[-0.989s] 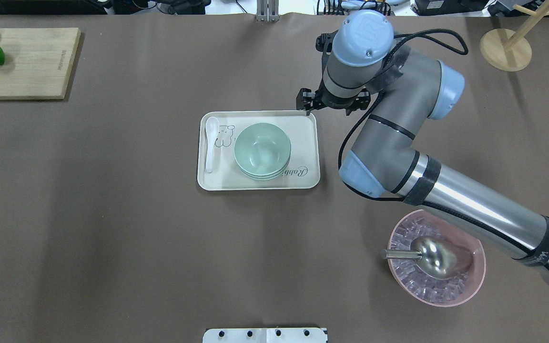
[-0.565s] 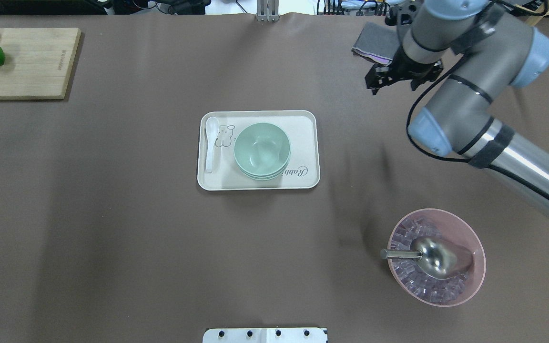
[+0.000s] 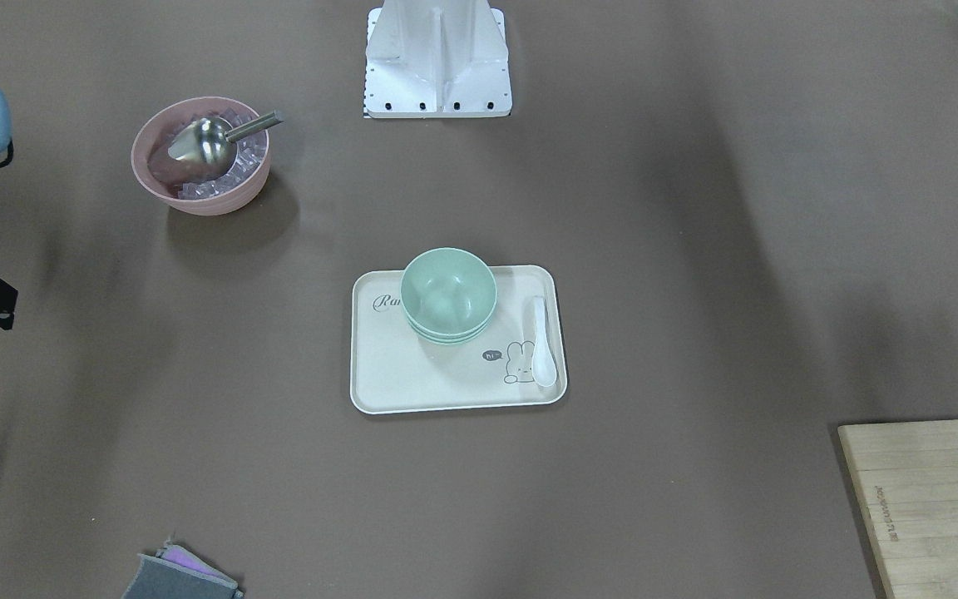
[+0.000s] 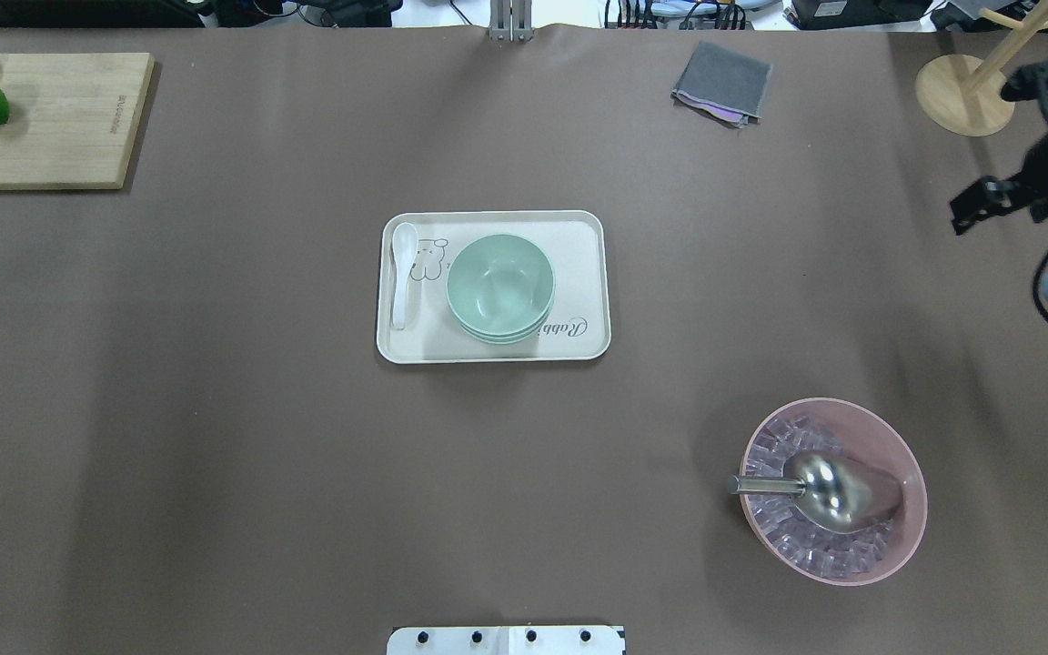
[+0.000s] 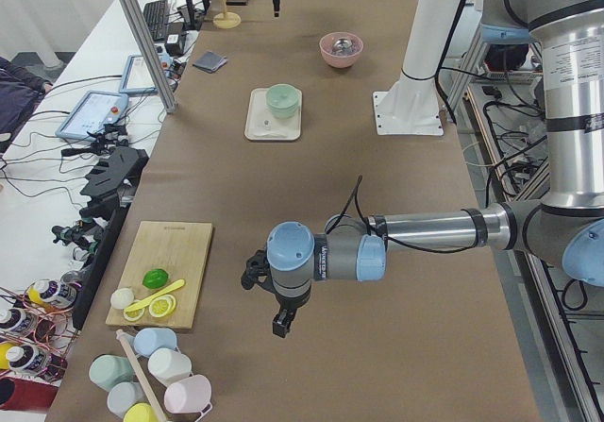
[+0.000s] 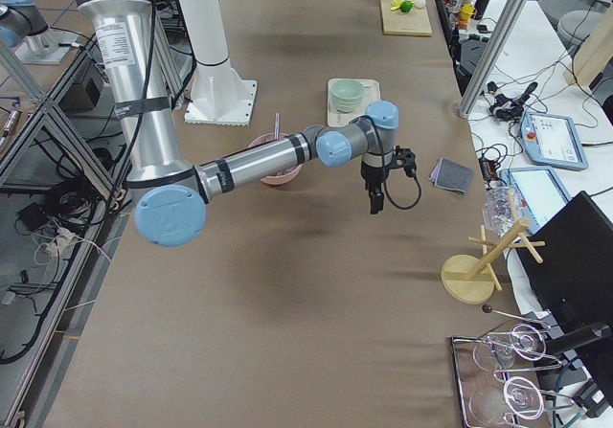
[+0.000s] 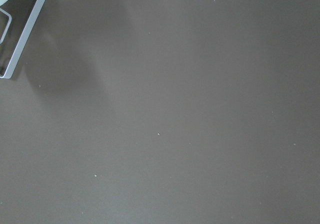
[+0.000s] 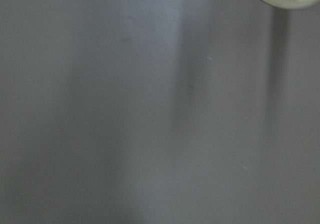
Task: Stack green bowls together
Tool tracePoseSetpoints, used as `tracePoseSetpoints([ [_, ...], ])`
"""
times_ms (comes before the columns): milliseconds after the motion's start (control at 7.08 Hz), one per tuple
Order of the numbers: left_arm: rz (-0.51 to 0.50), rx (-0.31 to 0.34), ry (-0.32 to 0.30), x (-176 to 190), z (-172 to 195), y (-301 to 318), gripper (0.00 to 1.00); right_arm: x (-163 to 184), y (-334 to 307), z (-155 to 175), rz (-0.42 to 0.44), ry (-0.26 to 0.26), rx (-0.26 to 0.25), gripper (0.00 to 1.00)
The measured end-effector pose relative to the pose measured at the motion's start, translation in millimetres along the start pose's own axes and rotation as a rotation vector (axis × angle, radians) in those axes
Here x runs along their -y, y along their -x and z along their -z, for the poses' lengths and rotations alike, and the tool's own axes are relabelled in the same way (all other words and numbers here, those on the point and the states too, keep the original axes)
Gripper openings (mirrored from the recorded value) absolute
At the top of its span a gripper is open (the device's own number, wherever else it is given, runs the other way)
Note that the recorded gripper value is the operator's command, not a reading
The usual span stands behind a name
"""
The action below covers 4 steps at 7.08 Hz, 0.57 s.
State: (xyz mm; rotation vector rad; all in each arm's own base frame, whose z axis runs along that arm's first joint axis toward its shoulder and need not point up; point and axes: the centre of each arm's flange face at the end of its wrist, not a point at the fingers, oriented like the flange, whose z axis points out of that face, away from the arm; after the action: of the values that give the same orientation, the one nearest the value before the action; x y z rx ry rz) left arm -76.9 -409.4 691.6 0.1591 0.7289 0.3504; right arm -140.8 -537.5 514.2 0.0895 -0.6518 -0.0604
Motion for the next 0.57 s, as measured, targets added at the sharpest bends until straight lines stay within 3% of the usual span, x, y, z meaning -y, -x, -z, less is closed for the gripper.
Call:
tracePoseSetpoints([
  [141,0.002,0.000,0.002,0,-1,1,0.98,-28,-45,4,-0.026,0.011,-0.015,1.00],
  [565,0.005,-0.001,0.003,-1,-1,1,0.98,-84,-149,12,0.084,0.035,-0.055,1.00],
])
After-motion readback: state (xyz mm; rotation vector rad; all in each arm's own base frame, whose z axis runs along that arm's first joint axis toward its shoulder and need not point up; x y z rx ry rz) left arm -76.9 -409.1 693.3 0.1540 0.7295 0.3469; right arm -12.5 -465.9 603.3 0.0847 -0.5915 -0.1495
